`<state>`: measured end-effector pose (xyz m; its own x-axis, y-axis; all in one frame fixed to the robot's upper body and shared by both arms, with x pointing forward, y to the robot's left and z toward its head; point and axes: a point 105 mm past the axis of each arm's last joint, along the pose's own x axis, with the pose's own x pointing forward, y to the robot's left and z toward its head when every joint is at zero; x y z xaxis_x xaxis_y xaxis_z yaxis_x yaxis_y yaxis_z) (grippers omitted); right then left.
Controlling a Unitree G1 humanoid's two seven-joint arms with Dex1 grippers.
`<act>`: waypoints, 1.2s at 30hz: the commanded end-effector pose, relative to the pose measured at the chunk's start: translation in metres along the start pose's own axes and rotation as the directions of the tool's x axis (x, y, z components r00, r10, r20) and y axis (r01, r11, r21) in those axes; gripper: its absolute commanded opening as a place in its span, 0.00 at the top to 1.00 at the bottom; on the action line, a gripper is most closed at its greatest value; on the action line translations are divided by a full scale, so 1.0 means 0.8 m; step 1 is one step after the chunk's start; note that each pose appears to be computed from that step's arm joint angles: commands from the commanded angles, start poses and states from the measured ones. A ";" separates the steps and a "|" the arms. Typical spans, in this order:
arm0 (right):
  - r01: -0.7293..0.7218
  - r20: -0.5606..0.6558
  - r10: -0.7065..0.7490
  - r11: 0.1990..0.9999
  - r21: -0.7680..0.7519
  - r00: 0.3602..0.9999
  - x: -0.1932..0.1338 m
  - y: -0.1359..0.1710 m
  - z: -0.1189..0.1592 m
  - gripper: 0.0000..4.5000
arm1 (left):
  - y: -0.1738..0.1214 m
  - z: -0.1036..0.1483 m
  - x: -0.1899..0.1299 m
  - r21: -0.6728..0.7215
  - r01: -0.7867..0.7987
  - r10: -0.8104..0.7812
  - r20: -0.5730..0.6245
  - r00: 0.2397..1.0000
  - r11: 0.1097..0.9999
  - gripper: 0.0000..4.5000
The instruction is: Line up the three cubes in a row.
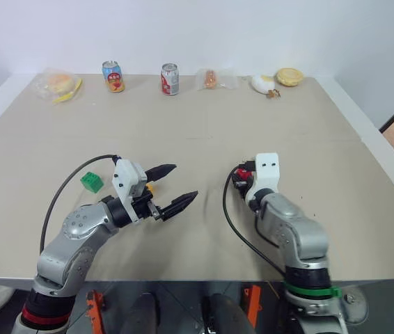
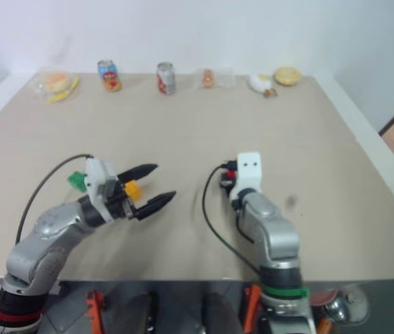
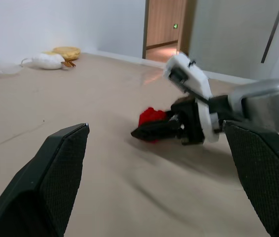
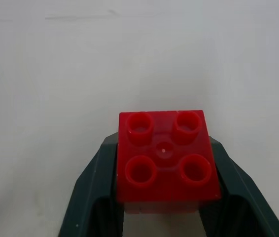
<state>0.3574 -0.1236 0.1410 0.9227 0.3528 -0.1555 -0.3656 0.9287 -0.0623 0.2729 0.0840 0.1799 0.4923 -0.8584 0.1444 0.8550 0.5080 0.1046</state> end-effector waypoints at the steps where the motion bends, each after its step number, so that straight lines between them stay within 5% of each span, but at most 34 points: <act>1: -0.436 0.110 0.459 0.881 -0.185 0.881 -0.030 0.048 0.035 0.71 | -0.012 0.009 -0.011 0.048 0.074 -0.074 0.005 0.997 0.996 0.00; 4: -0.714 -0.001 0.737 0.655 -0.246 0.676 -0.058 0.062 0.021 0.71 | -0.019 -0.004 -0.025 0.074 0.158 -0.154 -0.058 0.986 0.985 0.00; 7: -0.841 -0.126 0.852 0.459 -0.287 0.508 -0.074 0.066 0.007 0.71 | -0.023 -0.011 -0.038 0.087 0.236 -0.227 -0.101 0.969 0.968 0.00; 13: -0.925 -0.255 0.910 0.254 -0.283 0.327 -0.078 0.067 -0.013 0.71 | -0.016 -0.014 -0.052 0.110 0.309 -0.290 -0.158 0.944 0.945 0.00; 28: -0.940 -0.305 0.907 0.212 -0.268 0.291 -0.063 0.070 -0.041 0.71 | -0.025 -0.018 -0.054 0.088 0.308 -0.292 -0.159 0.943 0.947 0.00; 36: -0.907 -0.306 0.874 0.280 -0.315 0.376 -0.047 0.061 -0.038 0.71 | -0.030 -0.019 -0.057 0.095 0.337 -0.316 -0.186 0.930 0.936 0.00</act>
<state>0.2953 -0.0954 0.1020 -0.0401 0.9030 -0.4277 -0.9854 -0.1066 -0.1328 0.2375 0.1116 0.1480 0.2350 -0.9687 -0.0805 0.9571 0.2162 0.1929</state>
